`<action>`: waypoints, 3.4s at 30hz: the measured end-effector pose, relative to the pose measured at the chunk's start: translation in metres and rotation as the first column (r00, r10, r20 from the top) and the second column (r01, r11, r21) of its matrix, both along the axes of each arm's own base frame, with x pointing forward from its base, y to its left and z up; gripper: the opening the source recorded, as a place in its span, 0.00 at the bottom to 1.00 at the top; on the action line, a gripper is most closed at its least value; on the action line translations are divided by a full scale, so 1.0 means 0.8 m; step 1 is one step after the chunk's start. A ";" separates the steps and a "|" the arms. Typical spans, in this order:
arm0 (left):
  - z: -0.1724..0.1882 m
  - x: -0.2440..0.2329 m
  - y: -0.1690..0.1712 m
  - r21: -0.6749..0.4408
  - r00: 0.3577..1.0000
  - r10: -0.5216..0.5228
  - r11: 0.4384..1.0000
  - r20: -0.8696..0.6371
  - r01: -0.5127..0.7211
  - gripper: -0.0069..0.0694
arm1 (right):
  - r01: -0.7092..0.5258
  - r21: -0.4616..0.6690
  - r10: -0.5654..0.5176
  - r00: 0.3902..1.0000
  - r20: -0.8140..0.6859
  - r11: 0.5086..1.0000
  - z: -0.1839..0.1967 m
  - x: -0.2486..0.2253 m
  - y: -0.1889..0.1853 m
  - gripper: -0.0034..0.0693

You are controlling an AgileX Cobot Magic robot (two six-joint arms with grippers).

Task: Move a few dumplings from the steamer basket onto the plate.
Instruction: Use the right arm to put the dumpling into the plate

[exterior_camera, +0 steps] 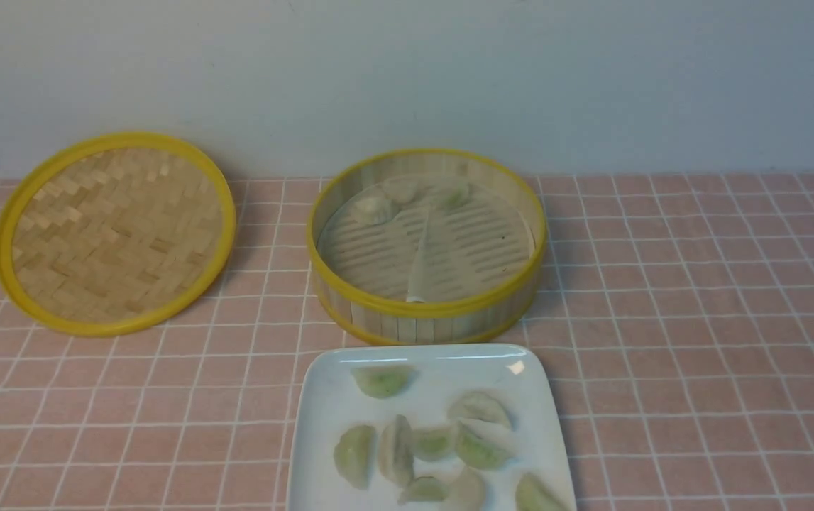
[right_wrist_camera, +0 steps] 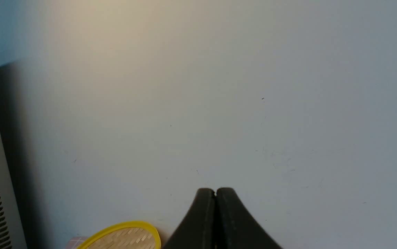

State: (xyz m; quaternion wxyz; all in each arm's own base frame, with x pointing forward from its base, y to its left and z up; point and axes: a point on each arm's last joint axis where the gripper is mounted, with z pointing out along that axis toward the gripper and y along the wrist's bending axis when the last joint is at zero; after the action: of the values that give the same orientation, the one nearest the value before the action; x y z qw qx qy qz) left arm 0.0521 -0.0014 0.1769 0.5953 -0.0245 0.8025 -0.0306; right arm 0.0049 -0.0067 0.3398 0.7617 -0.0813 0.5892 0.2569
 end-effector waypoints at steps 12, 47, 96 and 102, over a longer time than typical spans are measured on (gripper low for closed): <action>-0.008 0.000 0.000 0.022 1.000 -0.004 1.000 -0.020 0.004 0.08 | 0.000 -0.001 0.000 1.000 0.002 1.000 0.000 0.000 0.000 0.03; -0.008 0.000 0.000 0.021 1.000 -0.005 1.000 -0.020 0.005 0.08 | -0.100 -0.129 0.099 0.995 -0.010 0.987 -0.023 0.005 0.020 0.03; -0.008 0.000 0.000 0.020 1.000 -0.005 1.000 -0.019 0.005 0.08 | 0.361 -0.325 -0.472 0.791 -0.389 0.874 -0.200 0.061 0.010 0.03; -0.008 0.000 0.000 0.020 1.000 -0.005 1.000 -0.019 0.005 0.08 | 0.361 -0.325 -0.472 0.791 -0.389 0.874 -0.200 0.061 0.010 0.03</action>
State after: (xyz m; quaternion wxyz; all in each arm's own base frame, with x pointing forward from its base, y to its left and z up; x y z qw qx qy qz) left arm 0.0523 -0.0016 0.1706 0.5877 -0.0169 0.8085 -0.0238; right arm 0.0538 0.0013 0.1802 0.6244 0.0251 0.7804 0.0220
